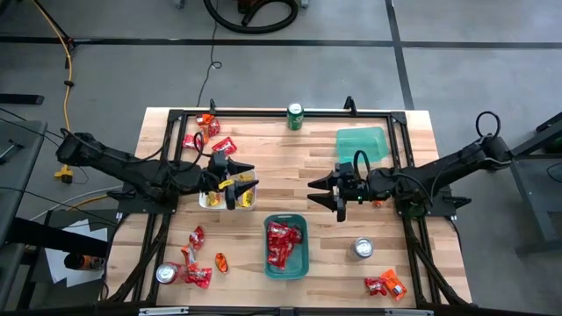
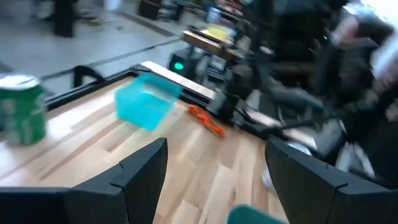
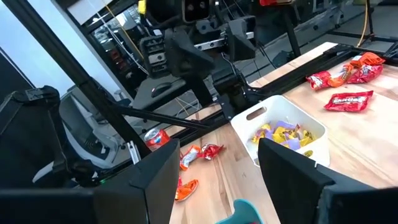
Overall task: Sort candy
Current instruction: Put the red candy pack into the green bin
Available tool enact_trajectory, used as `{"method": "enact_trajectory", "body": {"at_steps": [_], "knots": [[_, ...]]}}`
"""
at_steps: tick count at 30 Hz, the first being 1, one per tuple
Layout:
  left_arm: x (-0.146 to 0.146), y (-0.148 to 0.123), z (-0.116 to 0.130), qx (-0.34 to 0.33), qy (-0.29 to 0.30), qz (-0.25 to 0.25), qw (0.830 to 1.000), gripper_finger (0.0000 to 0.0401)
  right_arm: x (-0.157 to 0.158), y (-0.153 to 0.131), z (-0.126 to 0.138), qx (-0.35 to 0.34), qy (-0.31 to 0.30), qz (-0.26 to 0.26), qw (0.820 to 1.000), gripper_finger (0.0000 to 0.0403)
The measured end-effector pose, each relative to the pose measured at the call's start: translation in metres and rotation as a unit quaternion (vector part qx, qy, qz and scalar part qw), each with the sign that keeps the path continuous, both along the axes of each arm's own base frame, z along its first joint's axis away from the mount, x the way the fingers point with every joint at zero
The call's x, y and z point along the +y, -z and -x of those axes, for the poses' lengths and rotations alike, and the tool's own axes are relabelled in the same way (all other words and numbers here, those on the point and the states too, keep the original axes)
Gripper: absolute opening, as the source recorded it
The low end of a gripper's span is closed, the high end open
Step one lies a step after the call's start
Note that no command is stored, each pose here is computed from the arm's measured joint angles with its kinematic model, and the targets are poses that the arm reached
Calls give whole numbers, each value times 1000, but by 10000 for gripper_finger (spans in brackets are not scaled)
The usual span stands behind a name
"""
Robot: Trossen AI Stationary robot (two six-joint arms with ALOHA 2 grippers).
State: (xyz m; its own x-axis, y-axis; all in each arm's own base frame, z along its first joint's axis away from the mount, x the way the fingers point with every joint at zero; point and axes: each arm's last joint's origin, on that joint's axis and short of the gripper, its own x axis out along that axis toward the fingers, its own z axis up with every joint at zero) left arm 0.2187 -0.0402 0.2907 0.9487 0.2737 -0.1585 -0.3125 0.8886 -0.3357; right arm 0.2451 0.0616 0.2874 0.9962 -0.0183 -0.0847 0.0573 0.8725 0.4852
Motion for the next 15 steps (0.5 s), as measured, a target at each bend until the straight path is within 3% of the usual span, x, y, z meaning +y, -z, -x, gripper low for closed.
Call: {"method": "enact_trajectory", "body": {"at_steps": [4,8,12,15], "knots": [[28,-3,-3,13,-72,47,996,255,-4,0,-1,0,9,-4,1000,213],[75,-18,2,135,-141,70,978,249,-8,0,-2,0,18,-9,1000,213],[128,-10,12,286,-200,104,931,245,-12,1,-3,3,26,-25,999,213],[160,13,19,380,-224,134,887,245,-12,1,-3,3,30,-33,999,213]]}}
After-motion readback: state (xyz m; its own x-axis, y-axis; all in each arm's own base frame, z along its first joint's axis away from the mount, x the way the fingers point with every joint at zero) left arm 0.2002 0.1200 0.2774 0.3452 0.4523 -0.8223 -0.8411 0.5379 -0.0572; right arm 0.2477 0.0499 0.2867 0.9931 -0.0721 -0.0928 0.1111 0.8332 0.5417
